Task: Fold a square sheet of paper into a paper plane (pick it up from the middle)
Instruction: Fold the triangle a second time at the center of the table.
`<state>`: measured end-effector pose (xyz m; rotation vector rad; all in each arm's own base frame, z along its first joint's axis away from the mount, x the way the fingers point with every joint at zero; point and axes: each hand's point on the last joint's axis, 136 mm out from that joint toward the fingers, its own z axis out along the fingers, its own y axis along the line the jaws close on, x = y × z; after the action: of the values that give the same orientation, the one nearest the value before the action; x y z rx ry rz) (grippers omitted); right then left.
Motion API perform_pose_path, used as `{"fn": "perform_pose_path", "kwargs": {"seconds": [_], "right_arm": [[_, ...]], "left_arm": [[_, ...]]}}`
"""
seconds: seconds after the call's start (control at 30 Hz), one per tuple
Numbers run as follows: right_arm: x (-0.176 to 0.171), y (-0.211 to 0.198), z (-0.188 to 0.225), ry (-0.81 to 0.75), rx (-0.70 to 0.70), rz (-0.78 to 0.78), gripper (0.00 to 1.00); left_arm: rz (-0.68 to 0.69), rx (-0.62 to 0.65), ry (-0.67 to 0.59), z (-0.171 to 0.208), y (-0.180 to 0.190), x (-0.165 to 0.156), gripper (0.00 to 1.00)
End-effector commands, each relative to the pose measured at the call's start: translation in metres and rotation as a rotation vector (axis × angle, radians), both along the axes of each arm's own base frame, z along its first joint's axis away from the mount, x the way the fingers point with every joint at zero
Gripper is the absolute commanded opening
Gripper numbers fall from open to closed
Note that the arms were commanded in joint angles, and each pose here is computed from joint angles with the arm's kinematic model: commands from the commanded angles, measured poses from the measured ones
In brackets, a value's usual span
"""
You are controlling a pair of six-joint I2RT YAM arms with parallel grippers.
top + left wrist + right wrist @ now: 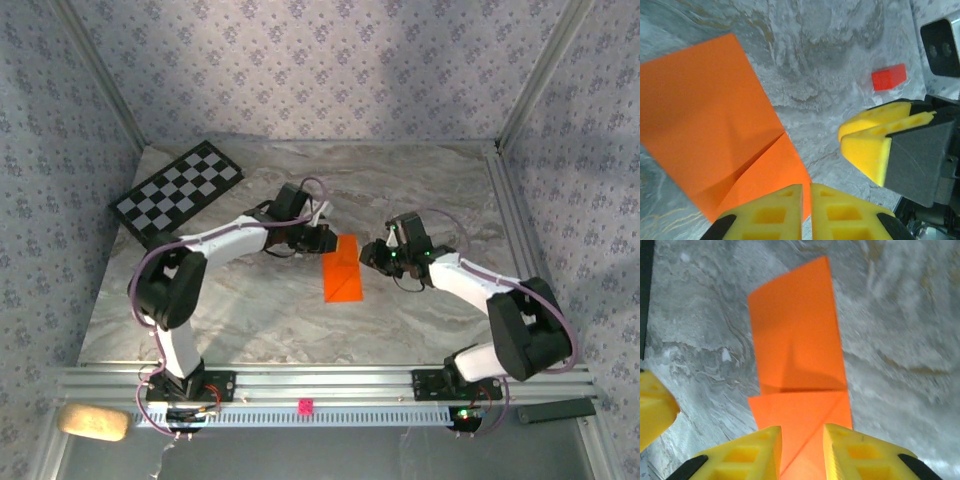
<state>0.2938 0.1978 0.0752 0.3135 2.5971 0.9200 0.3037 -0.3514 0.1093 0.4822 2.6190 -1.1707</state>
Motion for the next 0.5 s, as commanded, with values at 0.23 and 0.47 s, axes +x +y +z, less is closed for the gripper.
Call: {"fn": "perform_pose_path", "kwargs": {"seconds": [0.23, 0.47], "right_arm": [[-0.053, 0.006, -0.031, 0.213, -0.019, -0.034, 0.28], [-0.062, 0.01, -0.038, 0.261, -0.051, -0.035, 0.27]], "left_arm": [[-0.077, 0.155, 0.097, -0.055, 0.002, -0.015, 0.11], [-0.102, 0.197, 0.113, -0.075, 0.008, -0.021, 0.09]]}}
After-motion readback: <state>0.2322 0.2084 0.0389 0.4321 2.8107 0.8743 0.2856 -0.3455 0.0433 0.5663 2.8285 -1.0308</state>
